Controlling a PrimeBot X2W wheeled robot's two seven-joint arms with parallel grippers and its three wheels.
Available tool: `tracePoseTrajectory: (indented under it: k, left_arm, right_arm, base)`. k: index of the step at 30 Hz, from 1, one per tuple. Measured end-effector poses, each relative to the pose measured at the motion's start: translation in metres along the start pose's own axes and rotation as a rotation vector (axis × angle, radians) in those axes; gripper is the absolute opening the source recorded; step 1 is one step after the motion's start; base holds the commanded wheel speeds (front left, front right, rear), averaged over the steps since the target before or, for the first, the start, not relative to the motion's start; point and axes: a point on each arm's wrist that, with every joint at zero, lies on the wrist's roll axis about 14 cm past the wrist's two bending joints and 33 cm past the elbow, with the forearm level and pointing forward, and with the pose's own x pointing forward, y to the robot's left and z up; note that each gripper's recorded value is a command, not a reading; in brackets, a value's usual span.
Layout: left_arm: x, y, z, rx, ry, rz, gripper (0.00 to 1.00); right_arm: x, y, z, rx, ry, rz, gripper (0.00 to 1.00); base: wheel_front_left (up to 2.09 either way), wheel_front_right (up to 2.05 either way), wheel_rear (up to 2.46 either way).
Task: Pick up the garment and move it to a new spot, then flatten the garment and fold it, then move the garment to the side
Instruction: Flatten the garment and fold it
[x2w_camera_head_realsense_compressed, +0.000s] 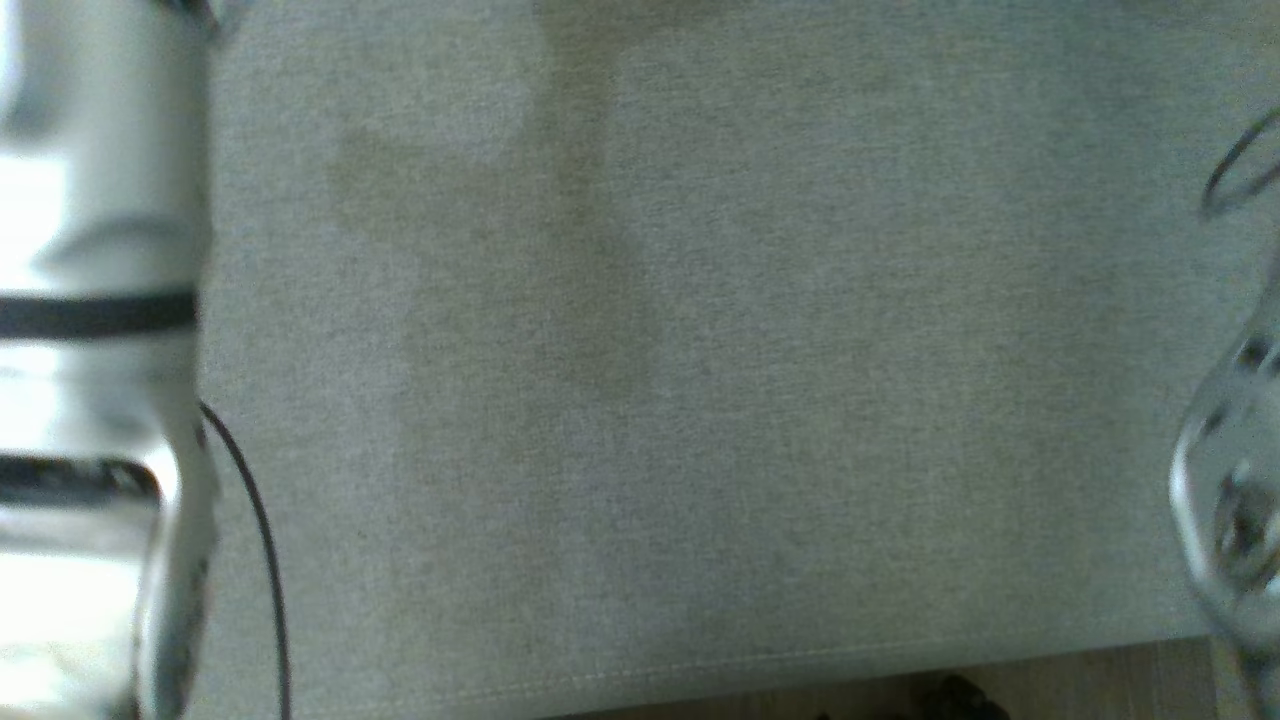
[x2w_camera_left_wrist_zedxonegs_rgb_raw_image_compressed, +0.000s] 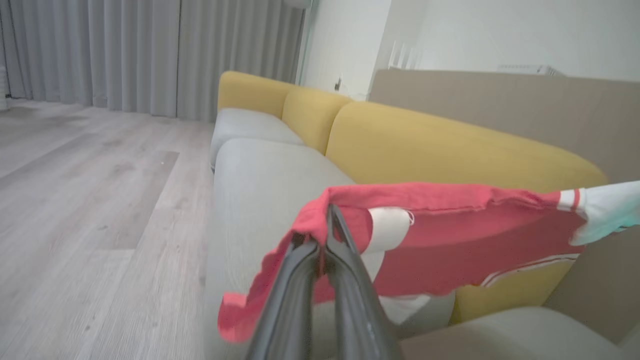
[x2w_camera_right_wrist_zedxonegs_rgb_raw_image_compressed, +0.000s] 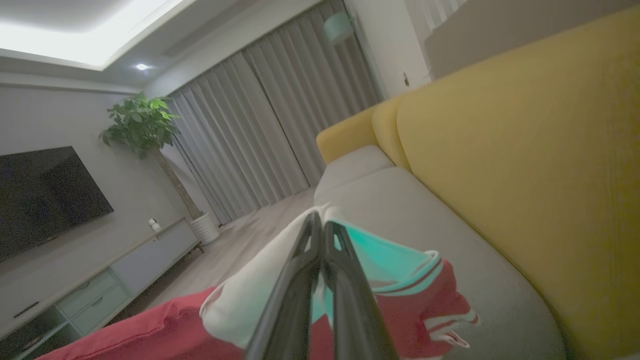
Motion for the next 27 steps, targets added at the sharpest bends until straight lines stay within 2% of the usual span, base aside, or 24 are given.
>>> tracePoseTrajectory:
  k: [5, 11, 15, 16, 23, 27]
  left_arm:
    - [-0.058, -0.001, -0.080, -0.014, 0.145, 0.001, 0.00]
    - [-0.172, -0.013, -0.155, -0.112, 0.360, 0.037, 0.00]
    - [-0.223, -0.032, -0.153, -0.182, 0.384, 0.054, 0.00]
    - [-0.223, -0.032, -0.153, -0.182, 0.384, 0.054, 0.00]
    - [-0.299, -0.061, -0.128, -0.256, 0.421, 0.127, 0.00]
    - [-0.333, -0.076, -0.123, -0.299, 0.500, 0.150, 0.00]
  right_arm:
    - [-0.074, -0.042, -0.085, 0.060, 0.205, -0.100, 0.00]
    - [-0.201, -0.078, -0.146, 0.092, 0.436, -0.247, 0.00]
    - [-0.262, -0.086, -0.143, 0.108, 0.481, -0.313, 0.00]
    - [-0.262, -0.086, -0.143, 0.108, 0.481, -0.313, 0.00]
    - [-0.353, -0.078, -0.145, 0.112, 0.597, -0.376, 0.00]
    - [-0.377, -0.080, -0.141, 0.147, 0.607, -0.408, 0.00]
  base:
    - [0.00, 0.00, 0.00]
    - [0.00, 0.00, 0.00]
    - [0.00, 0.00, 0.00]
    - [0.00, 0.00, 0.00]
    - [0.00, 0.00, 0.00]
    - [0.00, 0.00, 0.00]
